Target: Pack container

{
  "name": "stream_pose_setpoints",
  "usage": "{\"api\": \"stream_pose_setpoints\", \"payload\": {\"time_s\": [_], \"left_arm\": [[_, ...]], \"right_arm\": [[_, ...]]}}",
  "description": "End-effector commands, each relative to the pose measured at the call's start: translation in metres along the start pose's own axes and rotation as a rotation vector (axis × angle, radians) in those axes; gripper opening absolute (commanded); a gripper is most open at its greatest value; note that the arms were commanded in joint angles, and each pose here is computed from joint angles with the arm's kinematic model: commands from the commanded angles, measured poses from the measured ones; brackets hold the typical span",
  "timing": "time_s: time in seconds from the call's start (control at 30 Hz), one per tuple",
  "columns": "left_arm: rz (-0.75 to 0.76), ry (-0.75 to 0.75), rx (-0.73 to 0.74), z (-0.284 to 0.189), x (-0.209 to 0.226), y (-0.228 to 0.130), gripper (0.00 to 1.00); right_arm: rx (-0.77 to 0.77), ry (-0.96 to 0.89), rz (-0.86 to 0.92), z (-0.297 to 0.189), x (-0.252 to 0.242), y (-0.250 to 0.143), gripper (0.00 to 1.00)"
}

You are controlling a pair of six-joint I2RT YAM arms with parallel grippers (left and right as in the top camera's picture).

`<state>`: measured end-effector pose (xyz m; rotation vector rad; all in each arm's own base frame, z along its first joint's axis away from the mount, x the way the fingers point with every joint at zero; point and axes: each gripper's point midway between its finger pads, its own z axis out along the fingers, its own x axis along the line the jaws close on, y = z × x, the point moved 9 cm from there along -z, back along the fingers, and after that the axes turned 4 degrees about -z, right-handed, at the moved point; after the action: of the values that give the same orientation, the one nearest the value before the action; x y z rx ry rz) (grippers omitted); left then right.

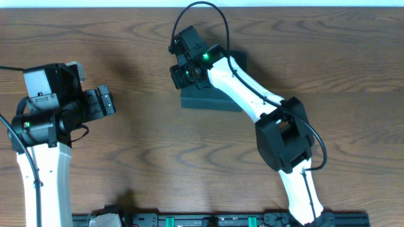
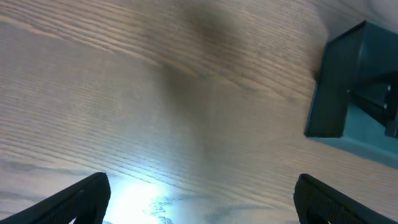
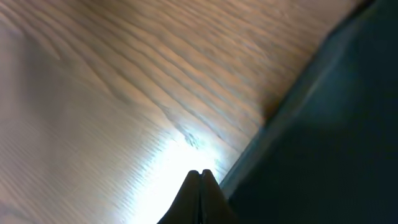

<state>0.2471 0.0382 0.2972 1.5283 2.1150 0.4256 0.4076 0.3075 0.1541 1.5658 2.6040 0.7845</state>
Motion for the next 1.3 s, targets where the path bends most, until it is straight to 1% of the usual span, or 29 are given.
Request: {"api": "stream_pose_setpoints", "payload": {"time_s": [0.0,0.2,0.37,0.47,0.57,0.63,0.7,0.77,0.87,0.93,1.0,1.1,1.17,1.2,1.27], "left_arm": [[0.01,0.0,-0.011,-0.004,0.0,0.0,0.95],[0.01,0.0,-0.011,-0.004,0.0,0.0,0.95],[0.01,0.0,-0.011,-0.004,0.0,0.0,0.95],[0.01,0.0,-0.011,-0.004,0.0,0.0,0.95],[0.01,0.0,-0.011,-0.004,0.0,0.0,0.95],[0.01,0.0,-0.011,-0.004,0.0,0.0,0.95],[0.01,0.0,-0.011,-0.004,0.0,0.0,0.95],[0.01,0.0,-0.011,-0.004,0.0,0.0,0.95],[0.01,0.0,-0.011,-0.004,0.0,0.0,0.95],[0.01,0.0,-0.011,-0.004,0.0,0.0,0.95],[0.01,0.0,-0.011,-0.004,0.0,0.0,0.95],[0.01,0.0,-0.011,-0.004,0.0,0.0,0.95],[0.01,0.0,-0.011,-0.004,0.0,0.0,0.95],[0.01,0.0,-0.011,-0.004,0.0,0.0,0.95],[0.01,0.0,-0.011,-0.004,0.0,0.0,0.95]], "right_arm": [[0.024,-0.086,0.031,-0.001,-0.015,-0.002,0.01],[0.038,-0.174,0.053,-0.003,-0.023,-0.006,0.01],[0.039,-0.138,0.053,-0.004,-0.019,-0.005,0.01],[0.0,-0.117,0.049,-0.016,-0.015,0.001,0.01],[-0.07,-0.108,0.043,-0.046,-0.012,0.012,0.01],[-0.13,-0.113,0.012,-0.078,-0.013,0.02,0.01],[-0.184,-0.131,0.002,-0.108,-0.023,0.025,0.01],[-0.223,-0.168,-0.005,-0.144,-0.043,0.026,0.01],[-0.209,-0.274,0.032,-0.189,-0.081,0.012,0.01],[-0.178,-0.353,0.082,-0.218,-0.108,-0.005,0.01],[-0.168,-0.388,0.109,-0.239,-0.126,-0.02,0.02],[-0.196,-0.435,0.162,-0.267,-0.149,-0.044,0.01],[-0.223,-0.451,0.174,-0.28,-0.158,-0.06,0.01],[-0.267,-0.41,0.135,-0.288,-0.16,-0.08,0.02],[-0.319,-0.358,0.1,-0.291,-0.156,-0.098,0.02]]}}
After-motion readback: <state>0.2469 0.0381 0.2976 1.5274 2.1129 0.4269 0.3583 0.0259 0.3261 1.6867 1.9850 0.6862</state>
